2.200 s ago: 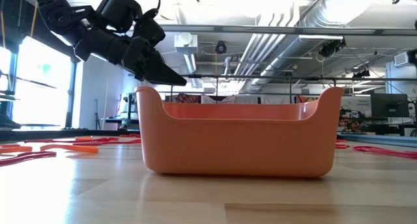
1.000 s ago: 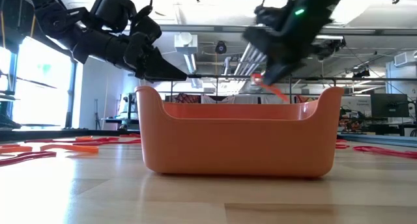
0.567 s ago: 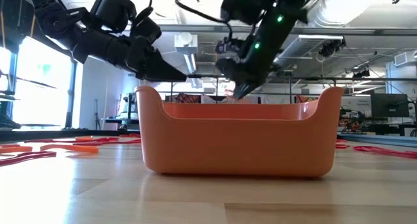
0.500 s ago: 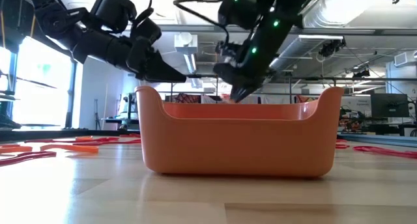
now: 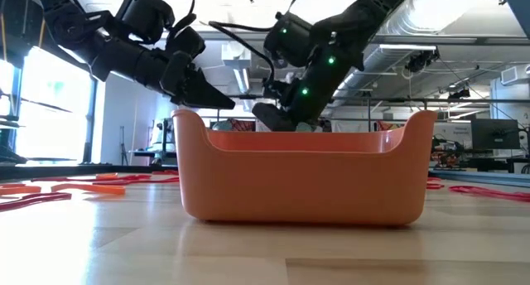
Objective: Sort rubber bands into baskets
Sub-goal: Put the orange rubber band into the green bin
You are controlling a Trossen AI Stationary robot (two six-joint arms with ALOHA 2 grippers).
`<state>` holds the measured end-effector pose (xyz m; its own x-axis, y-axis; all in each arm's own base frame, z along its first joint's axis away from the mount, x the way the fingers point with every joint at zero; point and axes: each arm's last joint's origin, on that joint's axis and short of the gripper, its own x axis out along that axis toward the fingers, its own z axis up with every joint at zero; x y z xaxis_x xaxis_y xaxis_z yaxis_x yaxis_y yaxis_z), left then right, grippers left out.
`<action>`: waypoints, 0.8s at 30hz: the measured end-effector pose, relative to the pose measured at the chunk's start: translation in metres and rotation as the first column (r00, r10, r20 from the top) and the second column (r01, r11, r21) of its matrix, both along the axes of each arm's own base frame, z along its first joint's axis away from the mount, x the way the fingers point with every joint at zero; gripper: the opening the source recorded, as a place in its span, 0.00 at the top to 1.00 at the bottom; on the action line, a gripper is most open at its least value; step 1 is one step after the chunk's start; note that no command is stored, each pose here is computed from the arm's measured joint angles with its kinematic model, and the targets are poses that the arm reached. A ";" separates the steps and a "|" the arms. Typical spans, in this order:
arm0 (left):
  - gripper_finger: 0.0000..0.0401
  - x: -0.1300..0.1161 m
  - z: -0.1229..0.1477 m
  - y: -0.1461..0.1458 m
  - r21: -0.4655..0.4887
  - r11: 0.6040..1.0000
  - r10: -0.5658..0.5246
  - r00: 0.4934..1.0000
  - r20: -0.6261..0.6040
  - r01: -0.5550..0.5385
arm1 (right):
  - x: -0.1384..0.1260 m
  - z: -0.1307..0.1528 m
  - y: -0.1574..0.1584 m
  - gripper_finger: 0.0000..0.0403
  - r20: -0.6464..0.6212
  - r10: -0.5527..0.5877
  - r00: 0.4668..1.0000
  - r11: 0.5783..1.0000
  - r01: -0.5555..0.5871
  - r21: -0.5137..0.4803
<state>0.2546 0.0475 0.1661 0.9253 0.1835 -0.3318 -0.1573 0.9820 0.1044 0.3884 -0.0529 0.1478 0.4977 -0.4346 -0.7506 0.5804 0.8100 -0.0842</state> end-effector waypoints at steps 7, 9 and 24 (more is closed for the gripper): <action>0.91 0.000 -0.001 -0.001 -0.004 1.000 -0.015 1.000 -0.004 0.015 | 0.001 -0.001 0.002 0.84 0.000 0.009 1.000 1.000 -0.009 -0.003; 0.91 0.000 -0.001 -0.001 -0.009 1.000 -0.027 1.000 -0.006 0.027 | 0.000 -0.004 0.003 0.80 -0.019 0.014 1.000 1.000 -0.014 -0.003; 0.91 0.000 -0.002 -0.002 -0.005 0.999 -0.032 0.999 -0.018 0.031 | 0.011 0.014 0.012 0.73 -0.053 0.088 0.995 0.994 -0.092 -0.067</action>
